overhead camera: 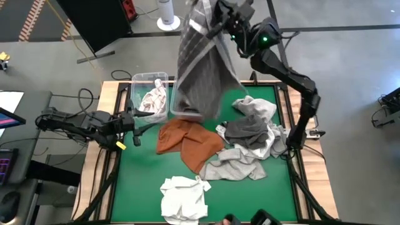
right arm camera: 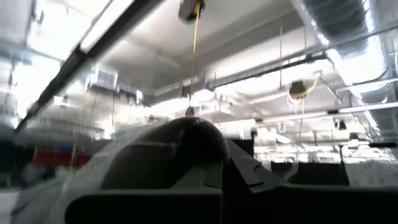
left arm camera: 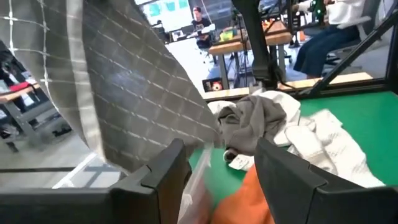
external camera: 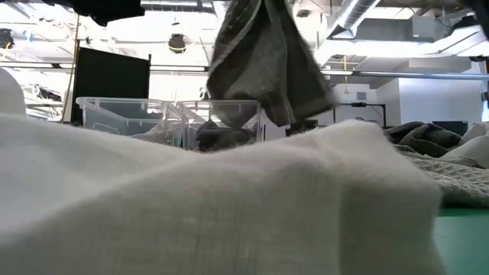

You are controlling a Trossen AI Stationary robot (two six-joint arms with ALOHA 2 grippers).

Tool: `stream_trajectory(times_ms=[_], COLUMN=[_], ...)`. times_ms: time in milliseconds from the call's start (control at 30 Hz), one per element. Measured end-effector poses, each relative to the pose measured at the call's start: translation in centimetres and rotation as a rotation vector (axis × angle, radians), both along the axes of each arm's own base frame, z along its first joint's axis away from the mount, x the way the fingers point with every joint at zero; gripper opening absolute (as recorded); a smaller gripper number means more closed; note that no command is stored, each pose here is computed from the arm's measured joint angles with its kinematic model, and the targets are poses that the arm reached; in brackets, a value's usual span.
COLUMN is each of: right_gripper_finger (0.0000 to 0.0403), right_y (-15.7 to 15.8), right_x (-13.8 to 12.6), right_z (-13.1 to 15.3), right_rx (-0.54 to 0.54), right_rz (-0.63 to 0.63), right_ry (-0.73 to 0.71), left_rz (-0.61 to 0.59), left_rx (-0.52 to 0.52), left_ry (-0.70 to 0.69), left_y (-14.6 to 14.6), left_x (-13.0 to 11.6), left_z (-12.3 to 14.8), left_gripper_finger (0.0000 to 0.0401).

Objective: Sort towels by color in basket
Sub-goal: Put the dark gray patterned towel into the right transparent bin

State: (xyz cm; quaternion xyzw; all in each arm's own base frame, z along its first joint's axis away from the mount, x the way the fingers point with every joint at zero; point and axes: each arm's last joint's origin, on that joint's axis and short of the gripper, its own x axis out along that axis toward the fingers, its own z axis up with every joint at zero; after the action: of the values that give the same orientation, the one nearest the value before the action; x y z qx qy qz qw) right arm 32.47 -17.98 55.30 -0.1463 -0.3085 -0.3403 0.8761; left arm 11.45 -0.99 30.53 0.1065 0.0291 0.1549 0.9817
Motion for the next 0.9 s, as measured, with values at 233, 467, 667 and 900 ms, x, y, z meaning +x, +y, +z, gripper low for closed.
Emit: stream_trajectory(times_ms=[233, 467, 667, 900], right_gripper_finger=[0.0018, 0.0018, 0.0018, 0.0018], right_y=[-0.6, -1.0, -0.1, 1.6], right_x=[1.1, 3.9, 5.9, 6.0], right_z=[1.7, -0.9, -4.3, -8.6], right_rx=[-0.05, 0.076, 0.232, 0.432], right_rz=[0.034, 0.17, 0.174, 0.195], right_ry=[-0.158, 0.04, 0.419, 0.874], left_rz=[0.004, 0.019, 0.079, 0.089], left_rx=[0.016, 0.015, -0.006, -0.033], left_ry=[0.04, 0.049, 0.048, 0.006], left_y=[0.0, 0.1, 0.3, 0.6], left_x=[-0.1, -0.1, -0.5, -1.7], left_z=[-0.4, -0.4, -0.5, -0.2], left_gripper_finger=[0.018, 0.018, 0.018, 0.018])
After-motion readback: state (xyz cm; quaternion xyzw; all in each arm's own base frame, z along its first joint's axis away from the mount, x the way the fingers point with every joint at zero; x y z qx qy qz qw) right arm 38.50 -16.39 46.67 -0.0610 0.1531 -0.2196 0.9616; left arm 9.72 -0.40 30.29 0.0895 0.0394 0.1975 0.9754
